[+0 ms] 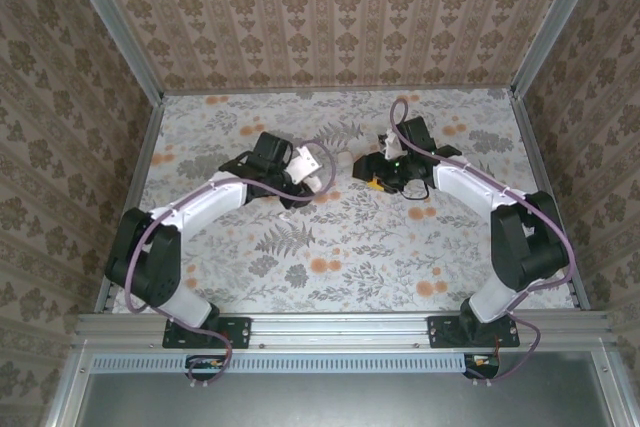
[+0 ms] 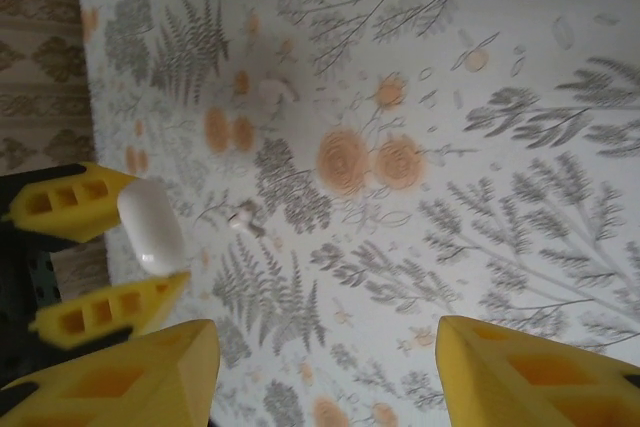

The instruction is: Insert the wireless bluetooth earbuds into the charging case

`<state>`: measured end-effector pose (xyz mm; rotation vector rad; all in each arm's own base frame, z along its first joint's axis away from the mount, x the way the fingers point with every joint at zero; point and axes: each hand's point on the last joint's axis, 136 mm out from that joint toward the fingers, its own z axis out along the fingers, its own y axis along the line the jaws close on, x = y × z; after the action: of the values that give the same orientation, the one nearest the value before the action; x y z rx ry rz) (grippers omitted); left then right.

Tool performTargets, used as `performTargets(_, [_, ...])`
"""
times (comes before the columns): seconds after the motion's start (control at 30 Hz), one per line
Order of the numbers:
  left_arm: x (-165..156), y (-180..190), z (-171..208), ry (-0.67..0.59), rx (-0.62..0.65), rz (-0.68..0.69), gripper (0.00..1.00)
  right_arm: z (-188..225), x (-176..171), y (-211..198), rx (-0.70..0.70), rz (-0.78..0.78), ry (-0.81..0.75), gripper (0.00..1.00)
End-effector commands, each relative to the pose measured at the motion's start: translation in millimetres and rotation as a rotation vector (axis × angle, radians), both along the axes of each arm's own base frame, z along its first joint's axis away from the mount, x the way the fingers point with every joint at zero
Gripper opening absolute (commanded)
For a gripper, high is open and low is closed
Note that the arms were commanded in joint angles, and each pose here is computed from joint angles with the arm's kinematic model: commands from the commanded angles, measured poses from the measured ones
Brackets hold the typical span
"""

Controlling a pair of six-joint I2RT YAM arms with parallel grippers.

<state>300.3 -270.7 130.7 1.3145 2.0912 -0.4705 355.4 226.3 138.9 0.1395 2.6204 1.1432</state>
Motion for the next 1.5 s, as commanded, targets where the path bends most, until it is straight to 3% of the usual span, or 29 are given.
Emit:
performTargets(0.0, [-18.2,-27.6,27.5,-0.073,-0.086,-0.135,0.4,33.0,-10.2,19.4,0.125,0.065,-0.039,0.6])
performTargets(0.23, [-43.8,-54.4,43.5,-0.088,-0.124,-0.245,0.41,43.9,-28.0,28.2,0.16,0.147,-0.038,0.6])
performTargets(0.57, [-50.7,-69.8,50.0,-0.095,-0.12,-0.286,0.41,32.7,-54.1,34.2,0.143,0.231,0.012,0.6])
performTargets(0.67, [-52.2,-72.1,50.1,-0.101,-0.123,-0.292,0.41,31.7,-56.4,35.0,0.151,0.238,0.022,0.51])
performTargets(0.9, [-49.4,-70.9,47.2,-0.108,-0.106,-0.274,0.44,37.9,-53.9,36.5,0.16,0.246,-0.007,0.15])
performTargets(1.1, [-31.0,-57.9,54.7,-0.159,-0.098,-0.142,0.61,52.5,-47.0,35.9,0.173,0.23,-0.099,0.06])
performTargets(1.23, [-16.6,-41.5,79.9,-0.149,-0.217,-0.012,0.7,74.6,-40.0,34.5,0.191,0.207,-0.221,0.04])
performTargets(1.37, [-7.9,-21.1,114.4,-0.12,-0.422,0.109,0.85,98.1,-30.4,32.8,0.22,0.167,-0.351,0.05])
performTargets(1.47, [-11.2,-11.5,140.6,-0.093,-0.578,0.142,0.89,128.4,-28.5,31.3,0.261,0.145,-0.475,0.05])
